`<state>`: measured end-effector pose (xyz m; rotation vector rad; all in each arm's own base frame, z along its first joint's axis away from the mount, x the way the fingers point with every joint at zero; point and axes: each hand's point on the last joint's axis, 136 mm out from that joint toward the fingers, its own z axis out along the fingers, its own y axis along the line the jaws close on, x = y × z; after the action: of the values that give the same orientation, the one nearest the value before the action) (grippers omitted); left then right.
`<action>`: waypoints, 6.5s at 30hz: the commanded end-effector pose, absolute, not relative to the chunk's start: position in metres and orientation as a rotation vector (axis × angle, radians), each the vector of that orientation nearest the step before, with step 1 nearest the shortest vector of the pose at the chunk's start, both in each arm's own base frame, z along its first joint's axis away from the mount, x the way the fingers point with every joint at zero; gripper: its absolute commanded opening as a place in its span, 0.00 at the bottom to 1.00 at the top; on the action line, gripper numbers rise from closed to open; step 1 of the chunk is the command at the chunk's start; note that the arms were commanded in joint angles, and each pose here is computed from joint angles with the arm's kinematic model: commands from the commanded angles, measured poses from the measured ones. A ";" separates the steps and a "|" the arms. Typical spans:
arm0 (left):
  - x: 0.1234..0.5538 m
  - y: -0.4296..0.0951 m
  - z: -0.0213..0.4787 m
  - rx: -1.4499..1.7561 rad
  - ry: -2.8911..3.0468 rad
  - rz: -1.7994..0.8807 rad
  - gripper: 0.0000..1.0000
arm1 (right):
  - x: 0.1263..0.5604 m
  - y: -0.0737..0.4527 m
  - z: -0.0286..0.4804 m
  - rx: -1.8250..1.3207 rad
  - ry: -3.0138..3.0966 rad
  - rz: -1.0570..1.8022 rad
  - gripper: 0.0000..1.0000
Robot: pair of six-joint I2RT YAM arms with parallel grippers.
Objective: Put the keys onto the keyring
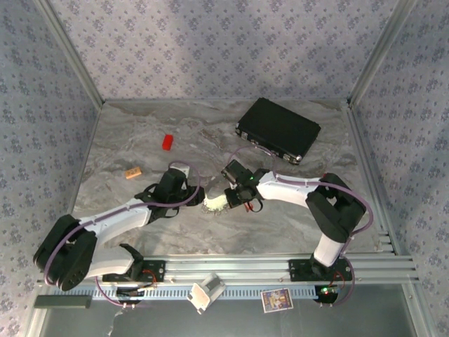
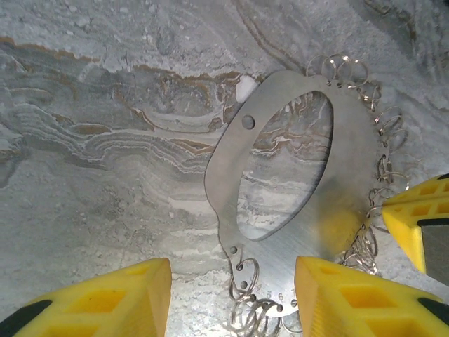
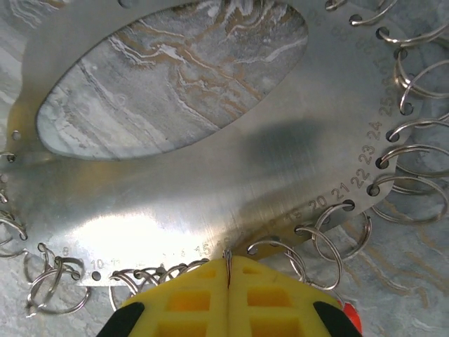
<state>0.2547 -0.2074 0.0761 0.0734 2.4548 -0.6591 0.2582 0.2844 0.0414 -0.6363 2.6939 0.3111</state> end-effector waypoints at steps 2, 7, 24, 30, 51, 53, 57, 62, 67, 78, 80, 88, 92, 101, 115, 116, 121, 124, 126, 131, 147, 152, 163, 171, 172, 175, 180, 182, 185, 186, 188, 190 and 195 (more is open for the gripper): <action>0.260 -0.205 0.112 0.152 2.300 -0.650 0.49 | 0.264 0.290 0.088 -0.718 2.512 0.349 0.00; 0.260 -0.197 0.148 0.226 2.158 -0.617 0.49 | 0.266 0.298 0.132 -0.811 2.318 0.441 0.00; 0.224 -0.227 0.218 0.736 1.799 -0.704 0.39 | 0.212 0.324 0.215 -1.291 1.697 0.897 0.00; 0.199 -0.248 0.221 0.903 1.719 -0.850 0.35 | 0.197 0.325 0.219 -1.349 1.637 0.954 0.00; 0.161 -0.277 0.208 1.177 1.606 -1.036 0.26 | 0.168 0.332 0.230 -1.440 1.582 1.012 0.00; 0.160 -0.277 0.208 1.184 1.601 -1.043 0.25 | 0.167 0.333 0.231 -1.444 1.579 1.016 0.00; 0.158 -0.278 0.209 1.195 1.595 -1.050 0.19 | 0.165 0.336 0.233 -1.446 1.570 1.026 0.00; 0.156 -0.279 0.207 1.207 1.599 -1.056 0.17 | 0.163 0.339 0.235 -1.444 1.559 1.039 0.00; 0.152 -0.280 0.209 1.216 1.583 -1.078 0.09 | 0.163 0.343 0.234 -1.448 1.559 1.049 0.00; 0.163 -0.273 0.207 1.113 1.633 -1.023 0.00 | 0.177 0.340 0.231 -1.373 1.601 1.003 0.20; 0.165 -0.271 0.204 1.090 1.651 -1.003 0.00 | 0.182 0.334 0.231 -1.335 1.617 0.999 0.34; 0.165 -0.273 0.195 1.097 1.649 -0.955 0.00 | 0.178 0.317 0.198 -1.377 1.665 0.961 0.43; 0.160 -0.276 0.193 1.151 1.616 -0.928 0.00 | 0.175 0.317 0.189 -1.442 1.627 0.889 0.41; 0.151 -0.280 0.190 1.238 1.554 -0.908 0.00 | 0.169 0.321 0.180 -1.534 1.576 0.830 0.27; 0.152 -0.281 0.187 1.253 1.563 -0.886 0.00 | 0.155 0.325 0.183 -1.596 1.552 0.908 0.00; 0.152 -0.281 0.186 1.253 1.577 -0.885 0.01 | 0.154 0.326 0.185 -1.595 1.546 0.915 0.00; 0.152 -0.286 0.177 1.282 1.623 -0.900 0.11 | 0.151 0.333 0.194 -1.589 1.502 0.941 0.00; 0.152 -0.288 0.178 1.286 1.614 -0.909 0.12 | 0.149 0.336 0.193 -1.597 1.500 0.947 0.00; 0.152 -0.289 0.181 1.284 1.604 -0.912 0.12 | 0.150 0.337 0.191 -1.600 1.510 0.945 0.00; 0.148 -0.287 0.186 1.282 1.580 -0.920 0.00 | 0.155 0.335 0.185 -1.591 1.540 0.909 0.00; 0.226 -0.204 0.175 0.031 2.495 -0.490 0.00 | 0.135 0.325 0.219 -1.442 1.495 0.907 0.29; 0.221 -0.208 0.189 -0.308 2.647 -0.506 0.00 | 0.151 0.359 0.210 -1.316 1.480 0.790 0.19; 0.206 -0.229 0.205 -0.983 2.802 -0.757 0.00 | 0.198 0.357 0.187 -1.083 1.452 0.626 0.22; 0.193 -0.247 0.199 -1.193 2.854 -0.897 0.00 | 0.197 0.348 0.183 -1.128 1.390 0.619 0.23; 0.190 -0.250 0.195 -1.225 2.867 -0.920 0.00 | 0.197 0.349 0.182 -1.137 1.385 0.623 0.23; 0.185 -0.248 0.192 -1.289 2.868 -0.933 0.00 | 0.199 0.347 0.184 -1.121 1.371 0.620 0.23; 0.183 -0.244 0.193 -1.364 2.831 -0.959 0.00 | 0.194 0.350 0.187 -1.142 1.333 0.642 0.27; 0.181 -0.243 0.191 -1.385 2.829 -0.963 0.00 | 0.191 0.352 0.187 -1.162 1.320 0.655 0.28; 0.180 -0.244 0.189 -1.416 2.812 -0.994 0.00 | 0.187 0.352 0.180 -1.199 1.311 0.644 0.30; 0.179 -0.244 0.188 -1.430 2.808 -0.997 0.00 | 0.185 0.351 0.178 -1.210 1.310 0.636 0.30; 0.179 -0.243 0.189 -1.440 2.799 -1.007 0.00 | 0.184 0.350 0.177 -1.217 1.305 0.631 0.31; 0.179 -0.243 0.188 -1.447 2.797 -1.011 0.00 | 0.186 0.351 0.179 -1.209 1.305 0.623 0.31; 0.176 -0.243 0.187 -1.460 2.803 -1.010 0.00 | 0.183 0.360 0.182 -1.217 1.283 0.642 0.30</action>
<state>0.1797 -0.2400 0.1783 -1.4004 2.8205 -0.9363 0.1864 0.3518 0.1736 -1.2068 1.3345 0.6289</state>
